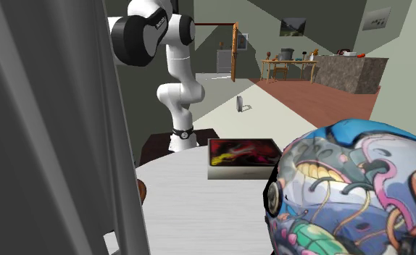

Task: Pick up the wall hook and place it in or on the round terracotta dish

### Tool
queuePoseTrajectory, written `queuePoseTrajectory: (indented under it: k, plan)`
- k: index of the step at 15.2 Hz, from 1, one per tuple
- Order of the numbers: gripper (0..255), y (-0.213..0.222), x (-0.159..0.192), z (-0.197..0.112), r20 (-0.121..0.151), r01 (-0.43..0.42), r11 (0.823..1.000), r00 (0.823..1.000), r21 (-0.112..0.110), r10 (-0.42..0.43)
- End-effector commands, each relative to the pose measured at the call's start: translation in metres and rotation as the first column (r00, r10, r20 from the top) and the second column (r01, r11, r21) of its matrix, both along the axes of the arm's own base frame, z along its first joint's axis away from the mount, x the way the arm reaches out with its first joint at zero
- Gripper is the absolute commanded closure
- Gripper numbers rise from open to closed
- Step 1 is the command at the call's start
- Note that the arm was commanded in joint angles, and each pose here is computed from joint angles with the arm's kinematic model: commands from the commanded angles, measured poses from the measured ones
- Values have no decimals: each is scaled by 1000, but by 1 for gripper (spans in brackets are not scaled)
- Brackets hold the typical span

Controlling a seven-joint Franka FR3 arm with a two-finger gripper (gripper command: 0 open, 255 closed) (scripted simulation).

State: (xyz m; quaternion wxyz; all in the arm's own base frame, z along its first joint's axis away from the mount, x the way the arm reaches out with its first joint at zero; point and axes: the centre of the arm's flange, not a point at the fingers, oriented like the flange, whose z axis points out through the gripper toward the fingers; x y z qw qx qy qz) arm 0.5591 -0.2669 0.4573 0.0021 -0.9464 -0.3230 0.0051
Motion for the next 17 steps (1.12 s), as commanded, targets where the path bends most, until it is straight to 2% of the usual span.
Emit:
queuePoseTrajectory:
  k: [1, 12, 17]
  plan:
    - [255, 0, 0, -10, 1, 0, 1000, 1000, 0, 0]
    - [255, 0, 0, -68, 1, 0, 1000, 1000, 0, 0]
    - [255, 0, 0, -68, 1, 0, 1000, 1000, 0, 0]
